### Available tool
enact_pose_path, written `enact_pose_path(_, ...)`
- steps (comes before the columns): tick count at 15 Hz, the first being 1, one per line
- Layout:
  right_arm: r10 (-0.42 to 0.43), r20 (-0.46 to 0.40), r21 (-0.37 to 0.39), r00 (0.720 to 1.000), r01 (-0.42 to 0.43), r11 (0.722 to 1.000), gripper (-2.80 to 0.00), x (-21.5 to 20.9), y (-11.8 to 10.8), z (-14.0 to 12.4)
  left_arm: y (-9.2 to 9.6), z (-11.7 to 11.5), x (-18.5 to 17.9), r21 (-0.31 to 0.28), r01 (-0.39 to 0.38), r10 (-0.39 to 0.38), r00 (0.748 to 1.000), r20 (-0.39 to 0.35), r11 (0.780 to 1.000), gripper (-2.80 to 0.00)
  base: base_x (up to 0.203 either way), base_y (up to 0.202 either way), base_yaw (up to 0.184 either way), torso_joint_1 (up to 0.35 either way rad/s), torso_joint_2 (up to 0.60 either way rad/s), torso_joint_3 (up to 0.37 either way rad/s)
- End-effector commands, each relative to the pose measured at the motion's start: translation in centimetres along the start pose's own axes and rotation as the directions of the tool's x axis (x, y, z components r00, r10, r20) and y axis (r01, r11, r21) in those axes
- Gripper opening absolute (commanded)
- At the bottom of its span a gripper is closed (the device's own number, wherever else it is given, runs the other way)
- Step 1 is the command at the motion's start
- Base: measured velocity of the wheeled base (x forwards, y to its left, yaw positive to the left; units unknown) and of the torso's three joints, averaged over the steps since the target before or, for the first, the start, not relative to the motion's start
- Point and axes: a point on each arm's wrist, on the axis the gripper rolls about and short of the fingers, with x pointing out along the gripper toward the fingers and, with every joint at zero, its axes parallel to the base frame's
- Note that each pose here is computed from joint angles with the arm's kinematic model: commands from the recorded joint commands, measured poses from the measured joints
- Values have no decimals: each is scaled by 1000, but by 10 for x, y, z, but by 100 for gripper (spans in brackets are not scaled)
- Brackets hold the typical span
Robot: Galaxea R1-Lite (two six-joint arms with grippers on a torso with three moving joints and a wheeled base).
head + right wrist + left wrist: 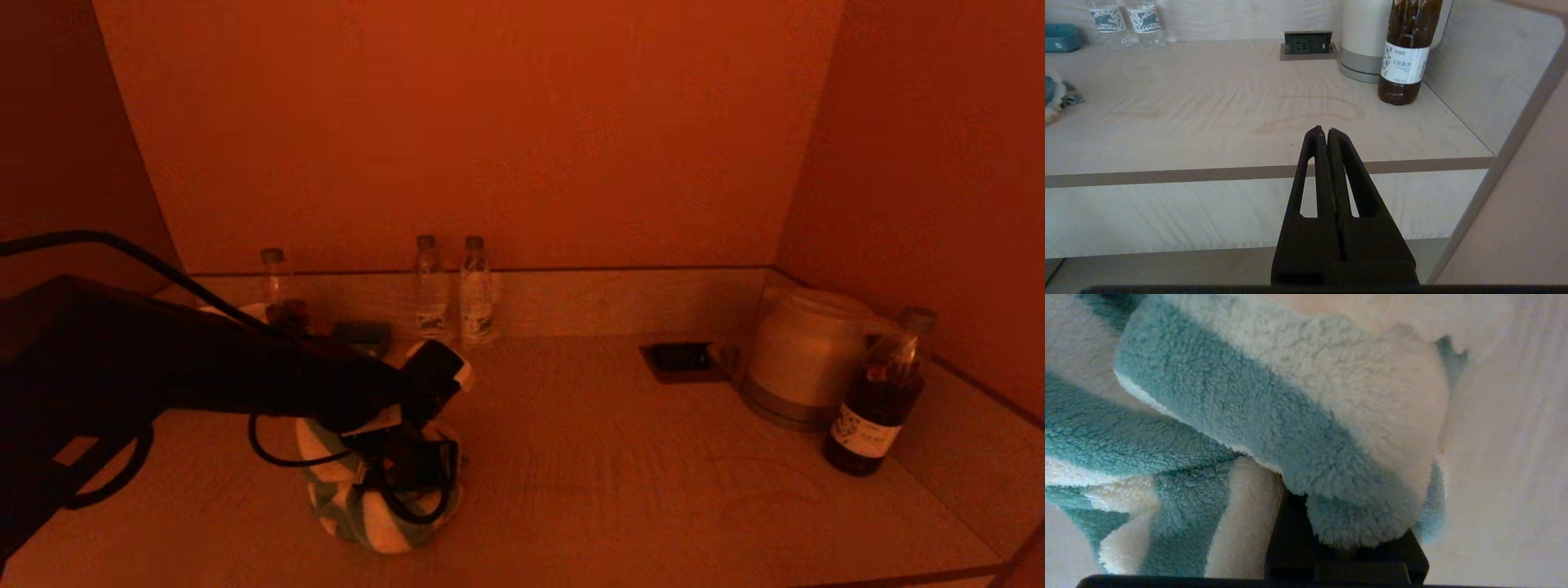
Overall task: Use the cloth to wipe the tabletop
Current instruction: Sweep the stains on the table
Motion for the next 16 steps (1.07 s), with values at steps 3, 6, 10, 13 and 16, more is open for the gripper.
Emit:
enact_pose_path(3,0,-1,0,1000,0,1000,-280,0,0,0,-24,-1,17,8,15,-15,1000,2,1000,-280,0,0,0,0,0,0)
enact_pose_path(6,0,-1,0,1000,0,1000,-280,0,0,0,-52,2,13,33,75,-77,996,49,997,-280,0,0,0,0,0,0)
enact_pose_path(10,0,-1,0,1000,0,1000,-280,0,0,0,-52,2,13,33,76,-77,996,49,997,-280,0,0,0,0,0,0)
enact_pose_path(13,0,-1,-1,1000,0,1000,-280,0,0,0,-74,10,11,37,131,-134,986,101,991,-280,0,0,0,0,0,0)
enact_pose_path(16,0,-1,0,1000,0,1000,-280,0,0,0,-93,10,10,57,169,-175,976,127,984,-280,0,0,0,0,0,0)
